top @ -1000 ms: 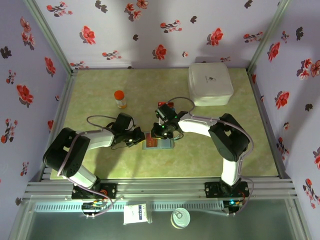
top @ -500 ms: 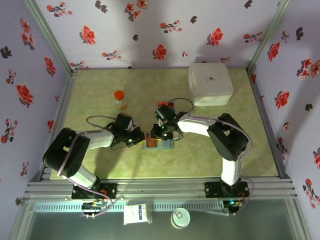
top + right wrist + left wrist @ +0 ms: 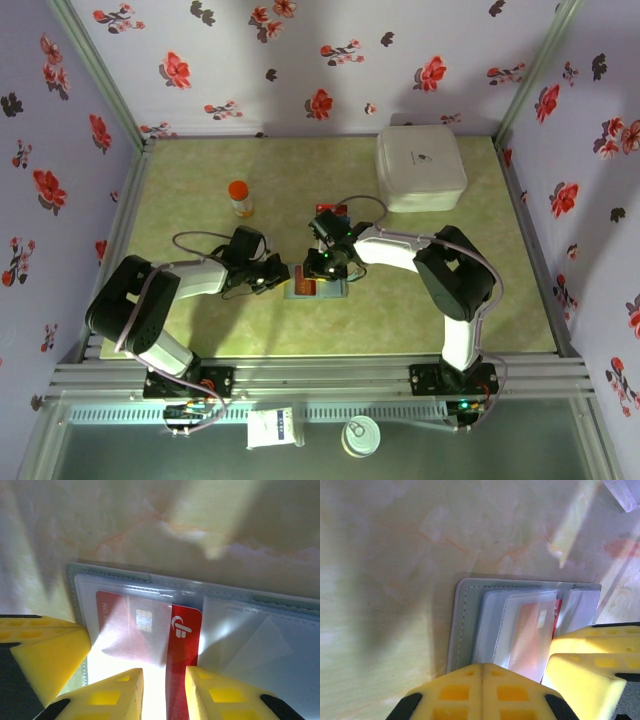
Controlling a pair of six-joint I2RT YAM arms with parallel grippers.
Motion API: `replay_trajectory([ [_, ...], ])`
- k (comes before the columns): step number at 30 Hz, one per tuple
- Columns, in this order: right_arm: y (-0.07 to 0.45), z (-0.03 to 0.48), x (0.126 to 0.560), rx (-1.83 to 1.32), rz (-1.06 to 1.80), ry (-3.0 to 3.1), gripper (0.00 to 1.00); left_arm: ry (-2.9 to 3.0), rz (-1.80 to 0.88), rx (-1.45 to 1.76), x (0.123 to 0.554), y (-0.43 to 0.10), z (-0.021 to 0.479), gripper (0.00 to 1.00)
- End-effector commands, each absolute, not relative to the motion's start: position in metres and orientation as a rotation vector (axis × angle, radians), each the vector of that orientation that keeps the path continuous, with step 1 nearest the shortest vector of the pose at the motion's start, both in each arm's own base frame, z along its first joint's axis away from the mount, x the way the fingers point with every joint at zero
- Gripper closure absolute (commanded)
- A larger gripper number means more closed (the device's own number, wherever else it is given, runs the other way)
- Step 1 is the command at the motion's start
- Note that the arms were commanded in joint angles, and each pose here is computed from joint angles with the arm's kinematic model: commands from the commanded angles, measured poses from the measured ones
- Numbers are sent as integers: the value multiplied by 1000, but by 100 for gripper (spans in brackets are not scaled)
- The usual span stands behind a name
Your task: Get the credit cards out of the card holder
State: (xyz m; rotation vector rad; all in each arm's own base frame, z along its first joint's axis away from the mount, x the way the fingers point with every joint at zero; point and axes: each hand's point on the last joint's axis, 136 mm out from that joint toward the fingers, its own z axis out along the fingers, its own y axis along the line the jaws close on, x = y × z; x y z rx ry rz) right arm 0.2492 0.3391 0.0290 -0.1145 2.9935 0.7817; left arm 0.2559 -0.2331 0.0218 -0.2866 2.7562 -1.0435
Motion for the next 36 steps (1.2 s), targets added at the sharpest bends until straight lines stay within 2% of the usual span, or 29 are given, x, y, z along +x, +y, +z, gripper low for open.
replay_trajectory([
  [1, 331, 28, 248, -134, 687, 3009, 71, 2798, -981, -290, 250, -222, 13, 100],
  [19, 342, 50, 249, -130, 825, 2936, 71, 2721, -1060, -246, 256, -232, 50, 100],
  [28, 351, 40, 244, -119, 906, 2959, 73, 2749, -1086, -224, 249, -249, 38, 100],
  [36, 343, 23, 240, -116, 837, 3000, 73, 2765, -1078, -220, 247, -251, 31, 100],
])
